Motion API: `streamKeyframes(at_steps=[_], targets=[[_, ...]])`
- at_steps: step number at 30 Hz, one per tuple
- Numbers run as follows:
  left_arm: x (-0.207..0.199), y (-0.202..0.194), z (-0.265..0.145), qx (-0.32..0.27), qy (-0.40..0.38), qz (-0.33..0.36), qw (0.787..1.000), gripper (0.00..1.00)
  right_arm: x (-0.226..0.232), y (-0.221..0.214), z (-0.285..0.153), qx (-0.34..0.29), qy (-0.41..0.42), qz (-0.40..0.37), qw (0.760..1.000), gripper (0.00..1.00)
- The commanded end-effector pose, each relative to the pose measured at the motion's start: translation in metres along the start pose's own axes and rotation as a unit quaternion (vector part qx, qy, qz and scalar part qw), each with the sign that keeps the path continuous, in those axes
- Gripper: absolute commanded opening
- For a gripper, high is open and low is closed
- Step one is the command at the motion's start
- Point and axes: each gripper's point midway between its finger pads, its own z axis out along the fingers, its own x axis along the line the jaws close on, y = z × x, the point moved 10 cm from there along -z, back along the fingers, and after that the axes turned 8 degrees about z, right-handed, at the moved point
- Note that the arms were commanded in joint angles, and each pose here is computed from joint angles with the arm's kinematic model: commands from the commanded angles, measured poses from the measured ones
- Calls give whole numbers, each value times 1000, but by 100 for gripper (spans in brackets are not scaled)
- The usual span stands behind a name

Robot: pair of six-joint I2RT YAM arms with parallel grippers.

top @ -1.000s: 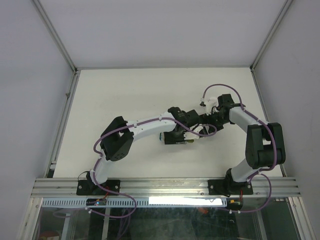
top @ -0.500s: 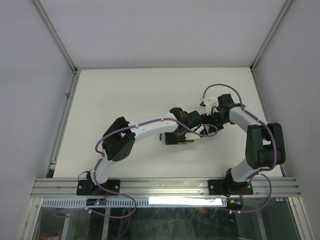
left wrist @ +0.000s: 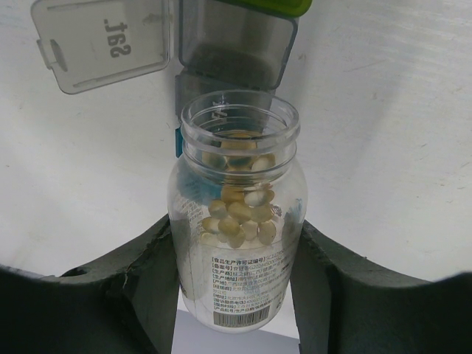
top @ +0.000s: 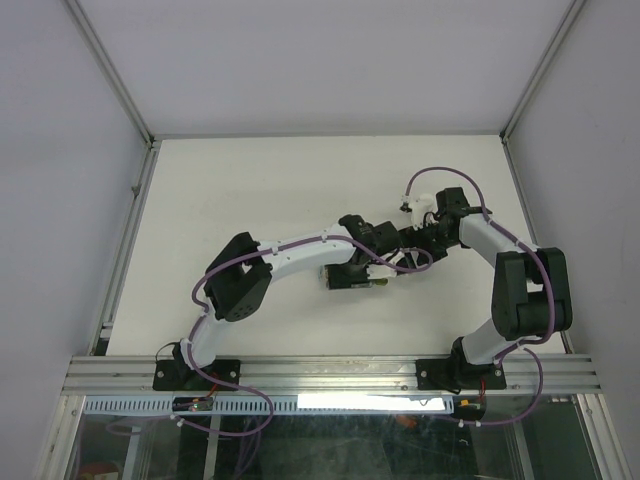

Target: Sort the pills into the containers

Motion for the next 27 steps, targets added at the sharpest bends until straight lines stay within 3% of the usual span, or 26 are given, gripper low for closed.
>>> streamKeyframes(at_steps=[1,4,6,9,12,24,27], targets=[[-2,5,-18,-36,24,4,999,0,4,11,-11,-31,2,-21,999,89],[1,0,-15,-2,27,-25,999,0,4,11,-11,-32,0,-22,999,89],[-4,6,-18,-30,31,4,999,0,4,12,-11,-32,1,-21,999,89],[7,-4,-14,-2,35,-32,999,0,4,11,-12,-31,1,-22,999,89],[-2,6,-20,-27,41,1,999,0,4,11,-12,-31,2,-21,999,89],[10,4,-23,-16,50,-26,998,0,3,10,-12,-30,0,-21,999,89],[7,3,-18,-28,55,-4,998,0,3,11,-12,-30,1,-21,999,89]])
